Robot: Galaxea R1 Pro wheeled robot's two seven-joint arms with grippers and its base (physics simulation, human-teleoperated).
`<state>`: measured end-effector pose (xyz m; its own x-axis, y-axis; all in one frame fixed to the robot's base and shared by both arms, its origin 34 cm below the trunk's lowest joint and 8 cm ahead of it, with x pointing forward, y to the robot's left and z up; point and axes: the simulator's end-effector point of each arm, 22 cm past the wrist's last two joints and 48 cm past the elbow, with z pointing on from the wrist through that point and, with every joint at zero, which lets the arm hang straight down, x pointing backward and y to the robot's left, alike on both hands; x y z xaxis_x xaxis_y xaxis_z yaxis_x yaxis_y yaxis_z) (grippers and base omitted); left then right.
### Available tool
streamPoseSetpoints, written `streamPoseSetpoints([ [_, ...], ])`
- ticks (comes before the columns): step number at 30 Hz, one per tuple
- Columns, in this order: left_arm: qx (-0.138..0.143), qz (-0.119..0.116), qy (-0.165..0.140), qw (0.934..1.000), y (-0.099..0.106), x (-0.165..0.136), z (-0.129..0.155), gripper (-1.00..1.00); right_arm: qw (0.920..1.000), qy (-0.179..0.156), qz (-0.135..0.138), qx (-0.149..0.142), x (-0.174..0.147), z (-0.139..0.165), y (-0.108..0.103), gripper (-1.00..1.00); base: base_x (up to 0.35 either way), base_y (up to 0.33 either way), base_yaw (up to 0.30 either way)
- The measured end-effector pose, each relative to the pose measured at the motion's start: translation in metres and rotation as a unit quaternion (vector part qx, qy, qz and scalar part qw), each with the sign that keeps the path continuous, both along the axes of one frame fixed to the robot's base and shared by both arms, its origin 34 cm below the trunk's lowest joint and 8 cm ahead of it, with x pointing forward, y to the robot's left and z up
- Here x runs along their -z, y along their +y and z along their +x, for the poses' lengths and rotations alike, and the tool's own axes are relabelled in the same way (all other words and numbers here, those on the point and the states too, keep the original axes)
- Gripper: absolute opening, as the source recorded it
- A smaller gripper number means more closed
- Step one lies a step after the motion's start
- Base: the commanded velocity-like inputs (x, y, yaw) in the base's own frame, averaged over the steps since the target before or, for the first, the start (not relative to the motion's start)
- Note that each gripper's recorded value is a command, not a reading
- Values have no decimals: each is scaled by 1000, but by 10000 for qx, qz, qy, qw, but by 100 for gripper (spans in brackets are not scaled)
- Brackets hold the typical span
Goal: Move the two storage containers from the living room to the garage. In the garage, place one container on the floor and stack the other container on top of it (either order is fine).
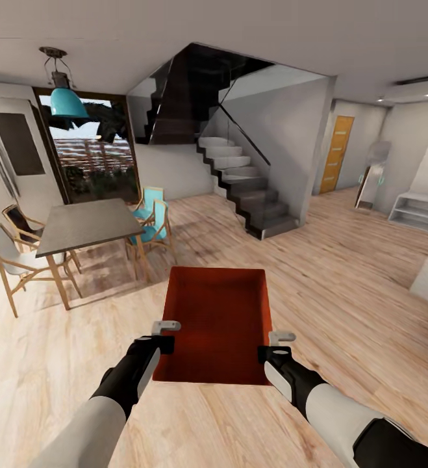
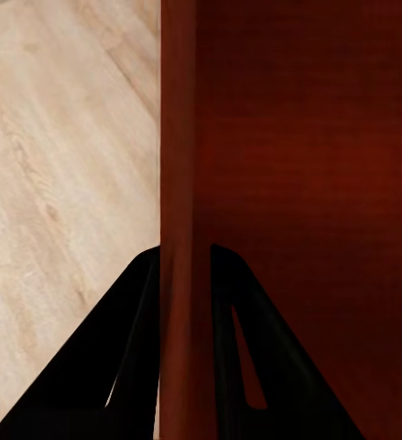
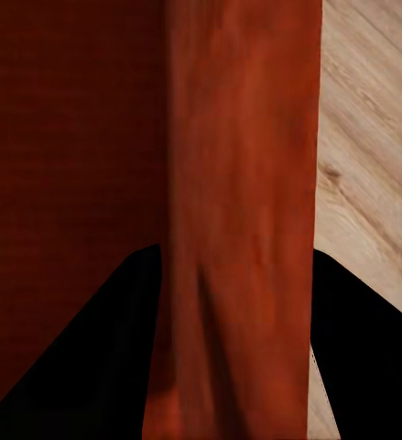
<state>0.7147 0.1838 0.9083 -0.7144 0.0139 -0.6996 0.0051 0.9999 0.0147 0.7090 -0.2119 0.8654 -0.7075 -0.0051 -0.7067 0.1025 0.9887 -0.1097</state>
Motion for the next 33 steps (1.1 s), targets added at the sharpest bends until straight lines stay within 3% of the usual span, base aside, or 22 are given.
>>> streamPoseSetpoints([
  [25,-2,-3,-3,10000,0,0,0,-100,10000,-3,-3,-3,0,0,0,-100,322,0,-229],
  [33,-2,-2,1,10000,0,0,0,-100,10000,0,-2,-2,0,0,0,-100,322,0,-51],
])
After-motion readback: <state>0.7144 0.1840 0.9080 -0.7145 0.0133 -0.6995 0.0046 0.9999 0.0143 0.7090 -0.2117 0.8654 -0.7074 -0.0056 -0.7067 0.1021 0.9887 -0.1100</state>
